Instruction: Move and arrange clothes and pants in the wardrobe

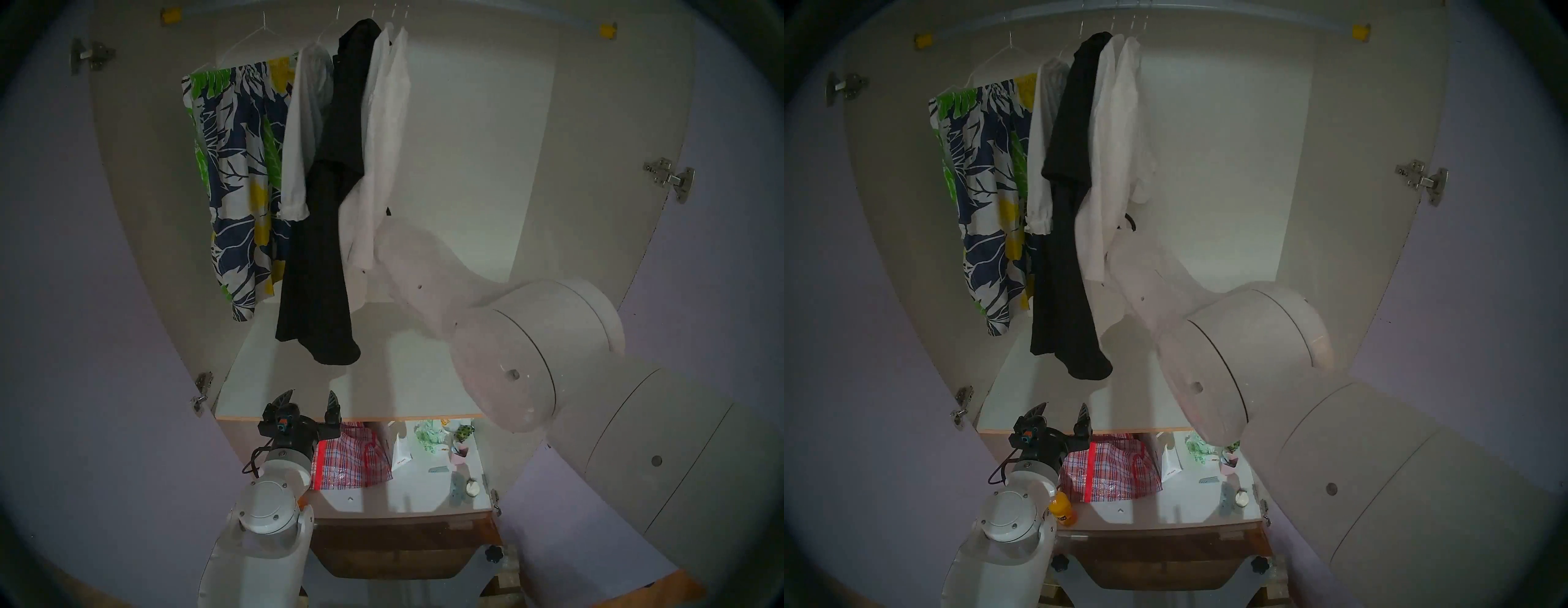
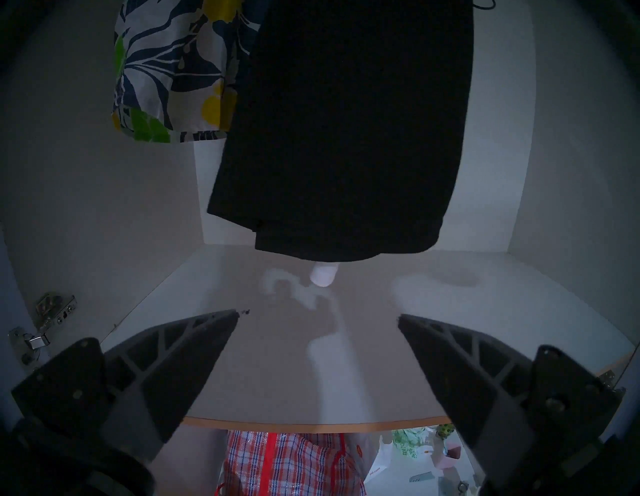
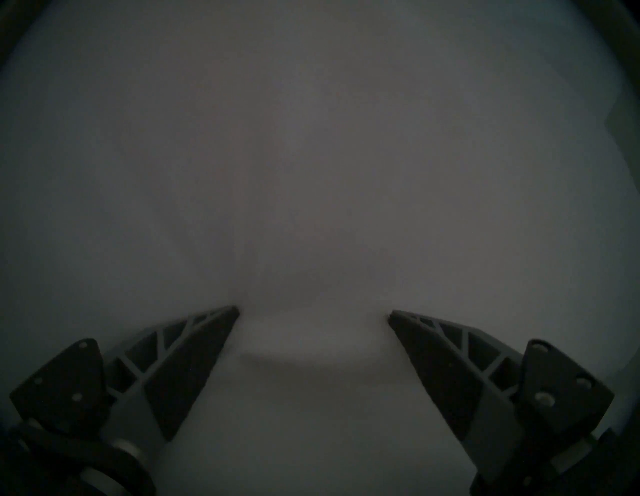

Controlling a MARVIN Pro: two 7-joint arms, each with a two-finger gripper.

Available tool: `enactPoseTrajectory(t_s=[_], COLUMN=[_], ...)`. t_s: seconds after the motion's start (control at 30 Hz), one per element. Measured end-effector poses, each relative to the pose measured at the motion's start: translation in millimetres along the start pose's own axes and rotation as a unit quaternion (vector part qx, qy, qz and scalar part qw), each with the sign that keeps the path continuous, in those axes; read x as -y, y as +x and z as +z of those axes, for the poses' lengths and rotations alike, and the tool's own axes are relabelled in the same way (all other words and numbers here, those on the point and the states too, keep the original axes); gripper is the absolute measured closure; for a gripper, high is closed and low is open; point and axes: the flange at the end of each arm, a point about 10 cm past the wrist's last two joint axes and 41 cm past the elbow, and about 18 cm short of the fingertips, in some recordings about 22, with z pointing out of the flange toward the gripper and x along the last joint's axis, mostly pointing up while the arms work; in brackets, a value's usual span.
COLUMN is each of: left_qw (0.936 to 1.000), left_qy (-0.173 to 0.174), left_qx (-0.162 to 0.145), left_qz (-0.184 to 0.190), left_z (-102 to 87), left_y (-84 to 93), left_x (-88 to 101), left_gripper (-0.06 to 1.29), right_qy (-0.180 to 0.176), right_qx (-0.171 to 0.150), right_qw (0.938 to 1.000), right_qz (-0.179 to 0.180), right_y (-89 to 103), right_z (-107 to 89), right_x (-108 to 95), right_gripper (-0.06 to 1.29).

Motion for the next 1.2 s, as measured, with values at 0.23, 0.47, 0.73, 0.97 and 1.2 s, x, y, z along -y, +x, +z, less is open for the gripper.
enactPoseTrajectory(t_s=[0.23,0.47,0.73,0.97,1.2], left_qw=[1.0,1.0,1.0,1.0,1.0], left_qy=[0.001,0.001,0.001,0.0,-0.001], left_qx=[0.0,0.001,0.0,-0.002,-0.004], left_qz=[0.0,0.0,0.0,0.0,0.001], left_z=[0.3,0.8,0.7,-0.2,-0.8], left_y=[-0.5,-0.8,0.1,1.7,3.1], left_x=[0.1,0.1,-0.1,-0.3,-0.3], left_gripper=[-0.03,-0.03,-0.03,-0.03,-0.03], right_qy=[-0.001,-0.001,-0.015,-0.035,0.012], right_qx=[0.016,0.031,0.013,-0.085,-0.085], right_qw=[0.9999,0.9995,0.9982,0.989,0.9887], right_qz=[0.001,-0.009,-0.056,-0.115,-0.123], right_y=[-14.1,-20.0,-15.9,18.4,89.1], right_z=[3.1,3.9,5.3,-2.3,-38.8], right_x=[-2.7,-2.7,2.8,-5.6,-29.9], right_gripper=[0.03,0.03,0.03,0.03,0.03])
